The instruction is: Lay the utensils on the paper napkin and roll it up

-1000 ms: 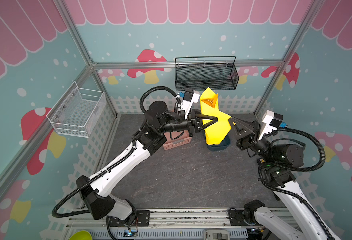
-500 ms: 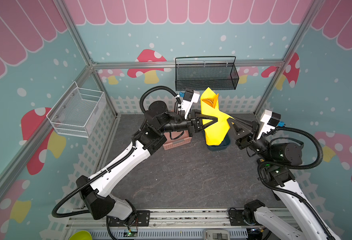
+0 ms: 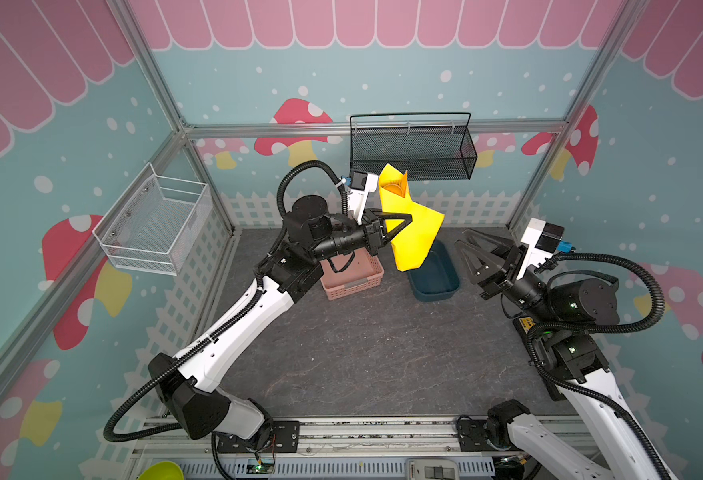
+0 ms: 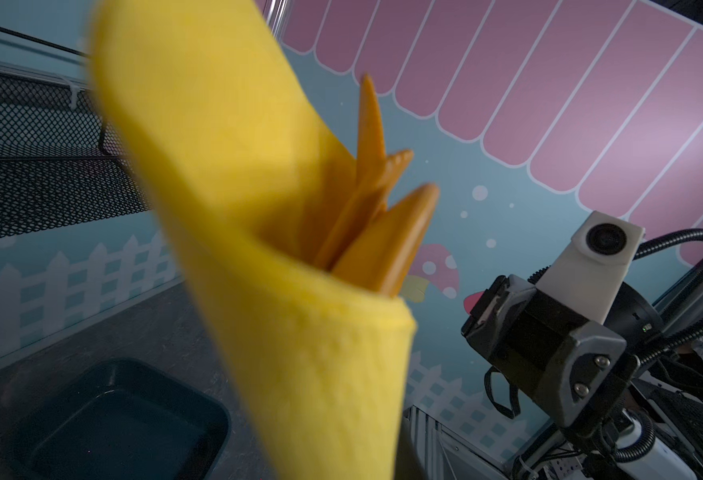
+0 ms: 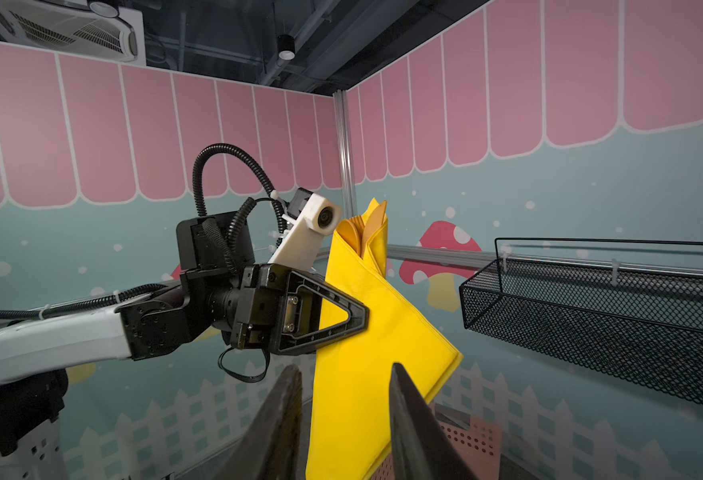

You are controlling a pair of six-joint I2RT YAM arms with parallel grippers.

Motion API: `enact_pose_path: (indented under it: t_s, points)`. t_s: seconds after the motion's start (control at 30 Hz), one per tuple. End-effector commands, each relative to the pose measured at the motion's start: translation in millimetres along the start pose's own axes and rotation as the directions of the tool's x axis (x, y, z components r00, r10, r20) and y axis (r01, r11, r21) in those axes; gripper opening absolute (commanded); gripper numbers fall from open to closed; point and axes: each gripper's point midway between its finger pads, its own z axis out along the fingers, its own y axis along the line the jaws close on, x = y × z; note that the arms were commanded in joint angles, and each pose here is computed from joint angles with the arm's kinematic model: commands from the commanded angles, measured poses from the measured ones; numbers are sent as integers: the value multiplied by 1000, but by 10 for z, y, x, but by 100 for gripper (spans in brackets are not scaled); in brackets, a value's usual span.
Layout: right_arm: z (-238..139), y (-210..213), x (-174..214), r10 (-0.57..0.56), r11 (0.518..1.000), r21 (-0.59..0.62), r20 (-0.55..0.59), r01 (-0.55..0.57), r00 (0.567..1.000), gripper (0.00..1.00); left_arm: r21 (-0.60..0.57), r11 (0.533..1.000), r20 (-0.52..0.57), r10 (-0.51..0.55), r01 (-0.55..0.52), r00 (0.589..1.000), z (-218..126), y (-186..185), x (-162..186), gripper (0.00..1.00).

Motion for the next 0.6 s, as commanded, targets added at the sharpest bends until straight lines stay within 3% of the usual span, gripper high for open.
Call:
enact_pose_path:
  t_s: [0.0, 0.13, 0.57]
  points:
    - [79, 173, 152, 1, 989, -144, -93, -15, 996, 36, 69, 998, 0, -14, 14, 1000, 31, -107, -21, 10]
    - [135, 191, 267, 34, 980, -191, -141, -61, 989, 36, 138, 990, -14, -7, 9, 1000, 57, -234, 3, 10]
    - [149, 73, 311, 37, 990, -127, -146, -56, 989, 40, 258, 966, -52, 19, -5, 998, 102, -506, 91, 10]
